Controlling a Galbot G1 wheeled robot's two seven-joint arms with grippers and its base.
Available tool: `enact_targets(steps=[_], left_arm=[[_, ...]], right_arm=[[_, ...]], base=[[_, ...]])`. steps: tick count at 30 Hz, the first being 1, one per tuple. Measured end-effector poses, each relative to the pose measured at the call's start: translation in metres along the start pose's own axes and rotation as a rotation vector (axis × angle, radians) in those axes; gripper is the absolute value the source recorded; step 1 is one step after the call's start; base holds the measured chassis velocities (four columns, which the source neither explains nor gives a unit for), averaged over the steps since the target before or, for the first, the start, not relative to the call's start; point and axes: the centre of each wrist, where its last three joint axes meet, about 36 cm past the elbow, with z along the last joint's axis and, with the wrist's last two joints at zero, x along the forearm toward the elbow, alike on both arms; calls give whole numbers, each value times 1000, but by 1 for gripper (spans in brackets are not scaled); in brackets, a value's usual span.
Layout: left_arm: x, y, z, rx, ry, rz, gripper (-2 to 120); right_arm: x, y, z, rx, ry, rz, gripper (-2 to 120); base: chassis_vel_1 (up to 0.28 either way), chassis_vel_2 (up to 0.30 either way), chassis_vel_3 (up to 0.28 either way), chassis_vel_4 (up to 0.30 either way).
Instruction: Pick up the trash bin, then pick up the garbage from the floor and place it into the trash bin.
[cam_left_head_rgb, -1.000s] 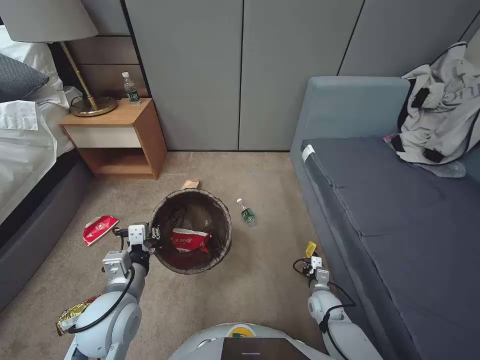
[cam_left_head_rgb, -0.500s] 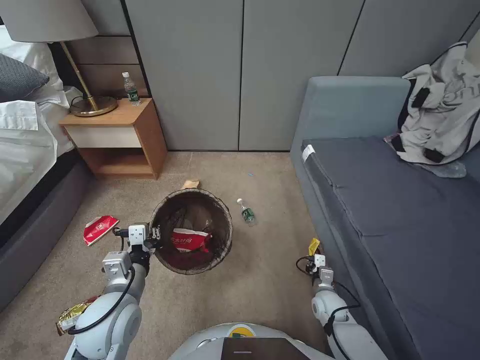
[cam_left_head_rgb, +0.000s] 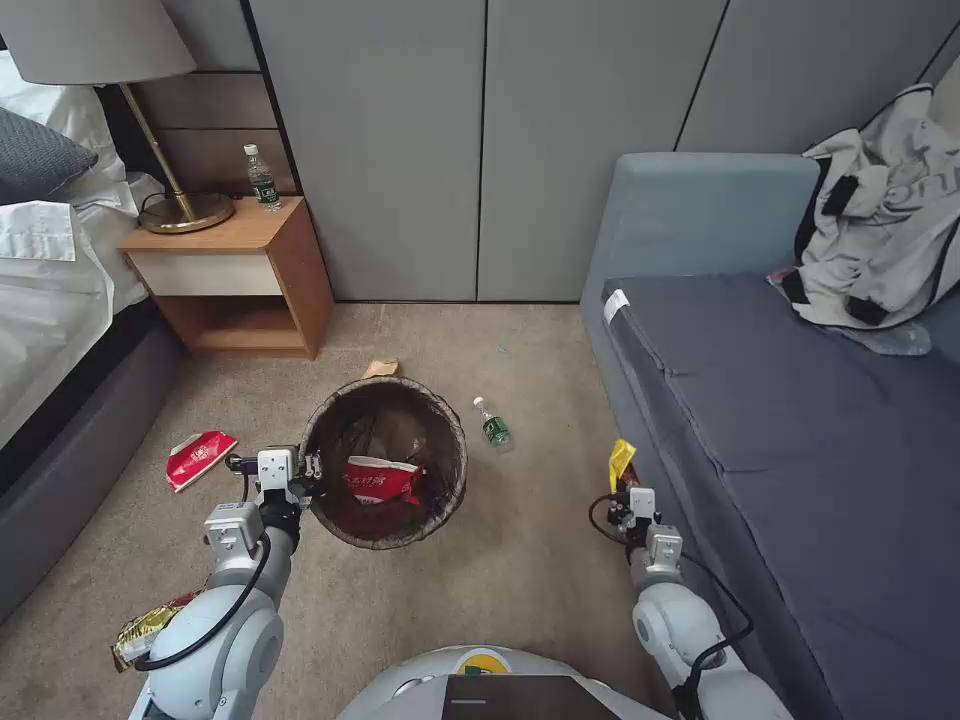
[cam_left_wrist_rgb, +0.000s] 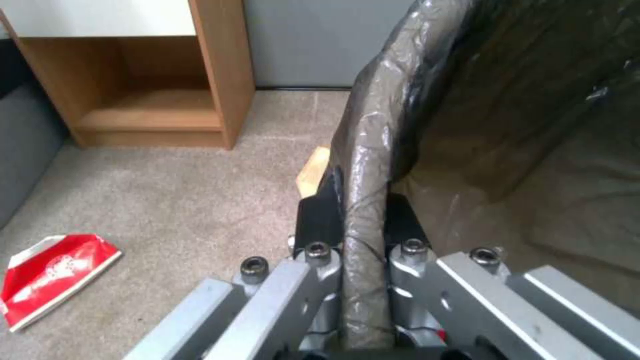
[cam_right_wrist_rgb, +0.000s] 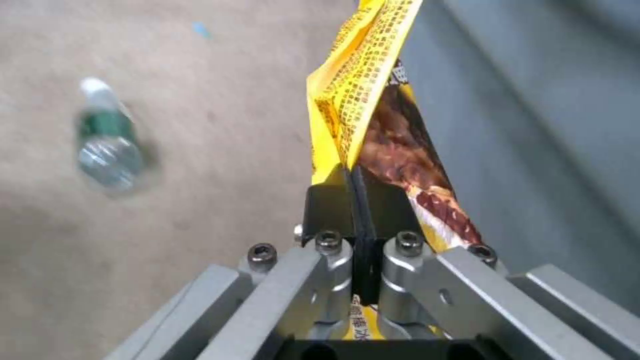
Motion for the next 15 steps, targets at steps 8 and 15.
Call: enact_targets(steps=[8,15], left_arm=[[0,1,0,-6,0,3,0],[-2,1,2,-8,12,7,0]], right_arm=[[25,16,-60,-17,-115,-84,0],[42,24,-107,-35,-193,-168,0]], base=[[0,0,0,0],[0,0,0,0]])
